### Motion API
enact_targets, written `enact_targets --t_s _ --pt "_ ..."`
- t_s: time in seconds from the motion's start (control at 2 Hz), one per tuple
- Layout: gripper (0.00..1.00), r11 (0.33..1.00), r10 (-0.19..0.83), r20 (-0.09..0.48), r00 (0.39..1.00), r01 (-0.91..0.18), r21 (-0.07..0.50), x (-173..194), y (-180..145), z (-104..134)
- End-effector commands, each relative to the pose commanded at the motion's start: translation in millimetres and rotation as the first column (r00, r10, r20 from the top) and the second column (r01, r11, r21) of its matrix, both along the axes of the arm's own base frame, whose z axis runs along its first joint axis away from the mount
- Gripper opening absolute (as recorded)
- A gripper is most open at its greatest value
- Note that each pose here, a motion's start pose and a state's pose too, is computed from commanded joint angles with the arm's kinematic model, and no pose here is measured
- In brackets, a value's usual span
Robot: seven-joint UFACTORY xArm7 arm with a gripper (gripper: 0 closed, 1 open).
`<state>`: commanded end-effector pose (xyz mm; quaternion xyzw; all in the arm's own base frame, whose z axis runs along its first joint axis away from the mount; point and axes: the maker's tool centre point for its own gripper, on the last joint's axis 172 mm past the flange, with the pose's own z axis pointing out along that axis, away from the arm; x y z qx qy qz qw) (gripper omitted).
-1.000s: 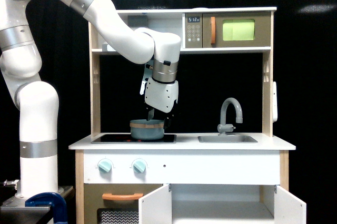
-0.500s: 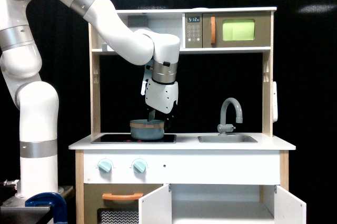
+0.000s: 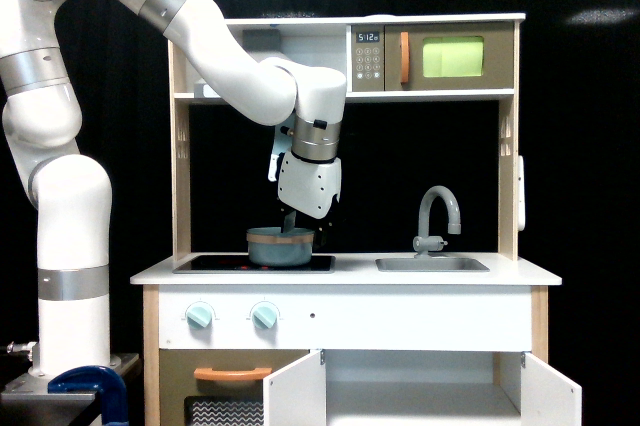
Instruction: Put the bowl inside the kitchen cabinet
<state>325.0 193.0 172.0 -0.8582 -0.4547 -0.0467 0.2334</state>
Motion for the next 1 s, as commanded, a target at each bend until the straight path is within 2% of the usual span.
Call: enact_targets --t_s 0.5,1.0 --pt "1.00 1.000 -0.005 0.003 1.000 0.005 -0.024 -2.0 7.0 2.0" --pt "0.00 1.000 -0.005 0.003 1.000 0.005 -0.024 -2.0 6.0 2.0"
